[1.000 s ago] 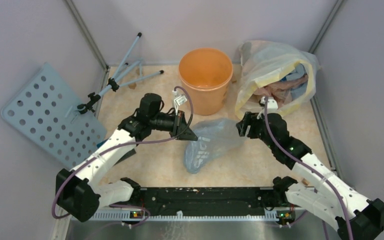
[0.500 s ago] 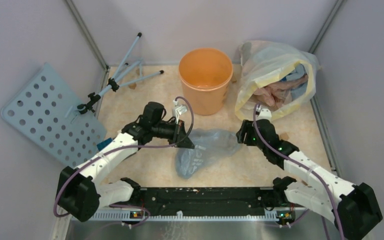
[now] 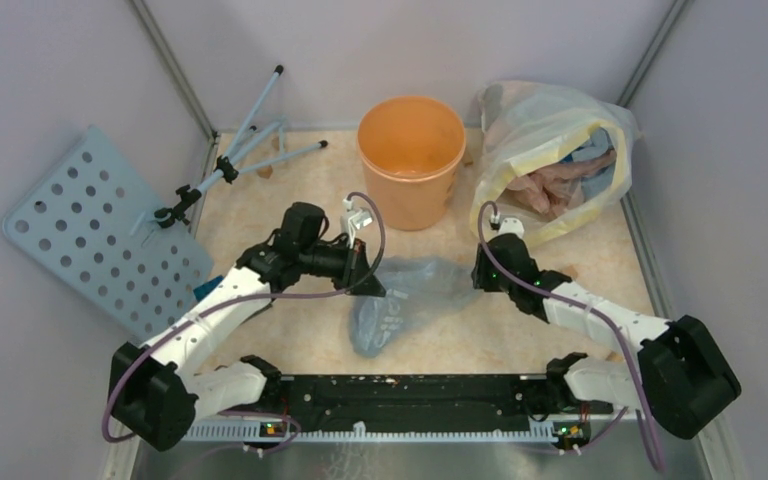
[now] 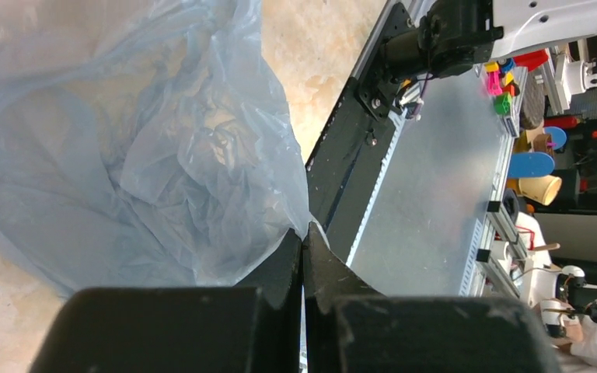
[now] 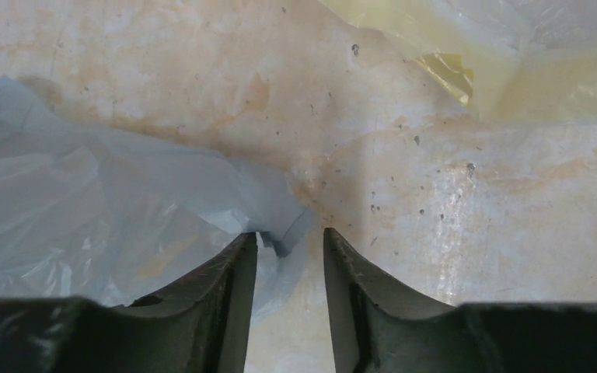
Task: Put the trash bags into the trash bin
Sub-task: Unfold the trash bag at the center of the board.
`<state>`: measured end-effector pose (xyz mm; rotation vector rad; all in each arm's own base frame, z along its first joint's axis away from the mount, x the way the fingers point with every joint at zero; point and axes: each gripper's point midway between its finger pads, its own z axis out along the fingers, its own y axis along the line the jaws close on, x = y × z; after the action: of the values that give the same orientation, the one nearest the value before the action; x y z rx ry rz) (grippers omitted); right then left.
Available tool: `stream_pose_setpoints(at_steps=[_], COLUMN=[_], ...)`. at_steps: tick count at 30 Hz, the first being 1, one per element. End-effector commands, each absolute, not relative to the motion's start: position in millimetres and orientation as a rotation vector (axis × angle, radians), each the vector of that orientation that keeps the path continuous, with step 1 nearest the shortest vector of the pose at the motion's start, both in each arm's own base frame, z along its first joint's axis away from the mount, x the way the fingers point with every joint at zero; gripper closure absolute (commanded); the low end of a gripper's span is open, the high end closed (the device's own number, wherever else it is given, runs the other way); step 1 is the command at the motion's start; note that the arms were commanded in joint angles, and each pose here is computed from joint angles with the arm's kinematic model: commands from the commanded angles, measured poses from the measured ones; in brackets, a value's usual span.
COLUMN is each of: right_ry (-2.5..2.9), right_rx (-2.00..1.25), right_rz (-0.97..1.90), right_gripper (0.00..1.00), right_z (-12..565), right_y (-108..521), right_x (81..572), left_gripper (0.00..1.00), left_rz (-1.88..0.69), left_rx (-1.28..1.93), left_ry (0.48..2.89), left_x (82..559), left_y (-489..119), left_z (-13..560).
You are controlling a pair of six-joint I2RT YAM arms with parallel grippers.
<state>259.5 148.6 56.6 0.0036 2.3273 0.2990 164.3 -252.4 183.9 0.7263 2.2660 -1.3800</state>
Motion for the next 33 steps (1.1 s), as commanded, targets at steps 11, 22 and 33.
stream_pose_setpoints(at_steps=[11,22,33], right_ry=[2.277,2.219,1.722], right_rx=[0.104,-0.316,-0.693], right_rz=[0.240,0.590,0.914], right_gripper=[0.88,0.51,0.10], right_z=[81,111,206], right_y=[138,184,243], right_x=[290,252,198], left_gripper=[1.00,1.00,1.00], left_rz=[-1.070,-1.108,-1.219], left_rx=[0.546,0.532,0.609], left_ry=[1.834,1.796,1.875], left_x=[191,187,184], left_y=[-222,-223,-240], left_z=[320,339,320])
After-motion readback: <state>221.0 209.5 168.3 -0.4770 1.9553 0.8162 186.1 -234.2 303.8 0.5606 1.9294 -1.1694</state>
